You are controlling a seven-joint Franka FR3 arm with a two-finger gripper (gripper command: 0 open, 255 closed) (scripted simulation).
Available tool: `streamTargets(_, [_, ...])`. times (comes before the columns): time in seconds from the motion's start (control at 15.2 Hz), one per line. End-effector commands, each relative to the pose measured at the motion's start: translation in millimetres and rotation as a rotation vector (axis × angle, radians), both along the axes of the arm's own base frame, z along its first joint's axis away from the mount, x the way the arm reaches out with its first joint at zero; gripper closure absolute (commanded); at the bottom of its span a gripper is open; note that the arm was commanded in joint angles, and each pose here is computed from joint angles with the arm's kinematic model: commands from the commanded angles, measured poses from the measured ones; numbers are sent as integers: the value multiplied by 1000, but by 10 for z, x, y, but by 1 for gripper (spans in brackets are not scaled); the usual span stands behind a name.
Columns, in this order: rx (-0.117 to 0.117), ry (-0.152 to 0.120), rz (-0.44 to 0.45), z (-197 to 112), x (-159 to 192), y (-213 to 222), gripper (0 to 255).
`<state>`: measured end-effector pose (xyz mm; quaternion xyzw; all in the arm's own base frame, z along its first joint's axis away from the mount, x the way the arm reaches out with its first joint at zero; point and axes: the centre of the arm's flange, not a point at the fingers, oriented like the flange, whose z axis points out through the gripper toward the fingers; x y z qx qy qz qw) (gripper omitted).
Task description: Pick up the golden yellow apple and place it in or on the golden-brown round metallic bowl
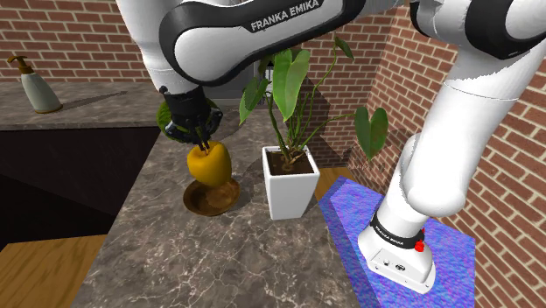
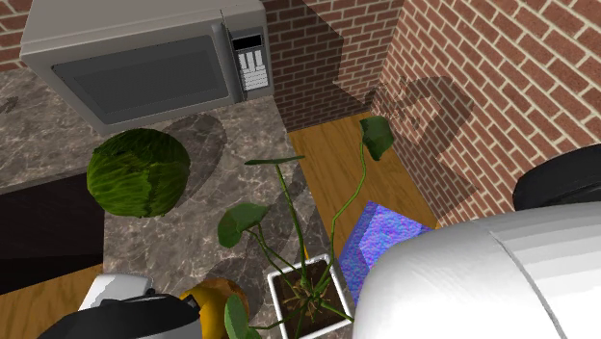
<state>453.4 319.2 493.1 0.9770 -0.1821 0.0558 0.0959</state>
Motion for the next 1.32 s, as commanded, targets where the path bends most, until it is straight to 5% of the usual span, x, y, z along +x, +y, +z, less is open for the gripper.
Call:
streamTargets(0.0, [0, -1, 0, -99, 4, 1, 255])
streamTargets(0.46, [0, -1, 0, -447, 4, 1, 255])
streamTargets(0.92, [0, -1, 0, -447, 4, 1, 255])
streamTargets(0.99, [0, -1, 0, -447, 5, 1, 0])
streamTargets(1.25, [0, -1, 0, -447, 5, 1, 0])
